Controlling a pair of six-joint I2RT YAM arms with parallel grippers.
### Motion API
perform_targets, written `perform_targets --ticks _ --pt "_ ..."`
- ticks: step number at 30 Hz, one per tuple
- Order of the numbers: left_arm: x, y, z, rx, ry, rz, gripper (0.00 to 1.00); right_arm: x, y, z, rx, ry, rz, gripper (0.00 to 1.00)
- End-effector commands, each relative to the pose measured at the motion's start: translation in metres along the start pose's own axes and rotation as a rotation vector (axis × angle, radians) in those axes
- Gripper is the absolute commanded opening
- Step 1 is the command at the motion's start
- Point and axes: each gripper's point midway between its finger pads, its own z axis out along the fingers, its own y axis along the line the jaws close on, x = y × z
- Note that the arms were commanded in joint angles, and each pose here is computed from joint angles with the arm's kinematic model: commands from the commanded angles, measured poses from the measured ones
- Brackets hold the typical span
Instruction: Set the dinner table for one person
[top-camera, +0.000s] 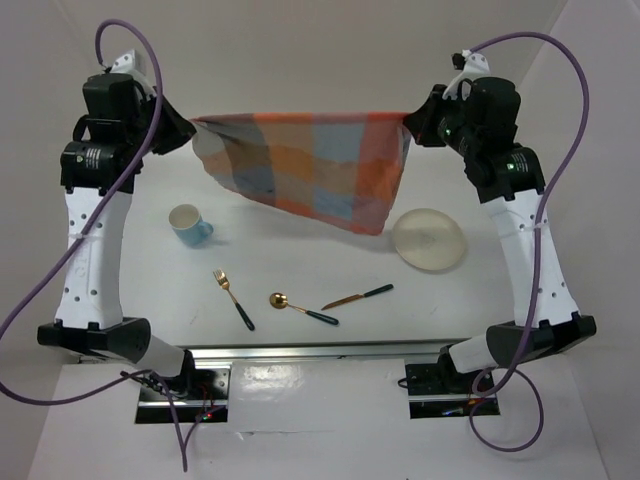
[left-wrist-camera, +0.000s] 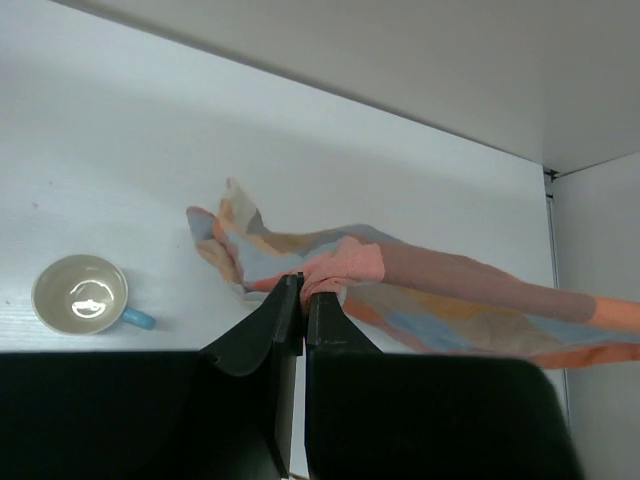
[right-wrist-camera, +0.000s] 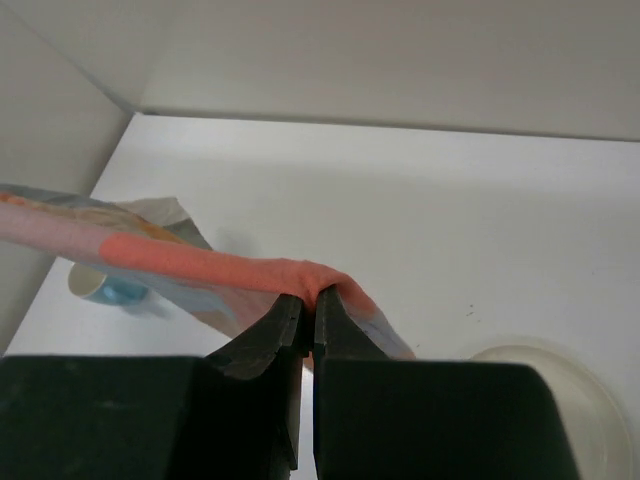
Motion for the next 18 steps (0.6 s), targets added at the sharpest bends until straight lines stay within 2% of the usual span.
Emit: perform_targets --ticks 1,4,9,18 --pt "-0.011 0.0 0.015 0.037 -0.001 0.031 0.0 -0.012 0.003 0.003 -0.008 -0.016 0.005 0.0" --pt "-0.016 -0.002 0.031 0.062 0.0 0.027 0.0 -0.024 0.003 0.015 -0.016 -0.04 0.003 0.0" --pt "-0.021 0.005 0.076 0.082 0.029 0.014 0.0 -0.03 0.0 0.061 -0.038 -0.05 0.0 0.0" --pt "-0.056 0.011 0.128 0.165 -0.014 -0.049 0.0 -0.054 -0.019 0.138 -0.062 -0.121 0.001 0.0"
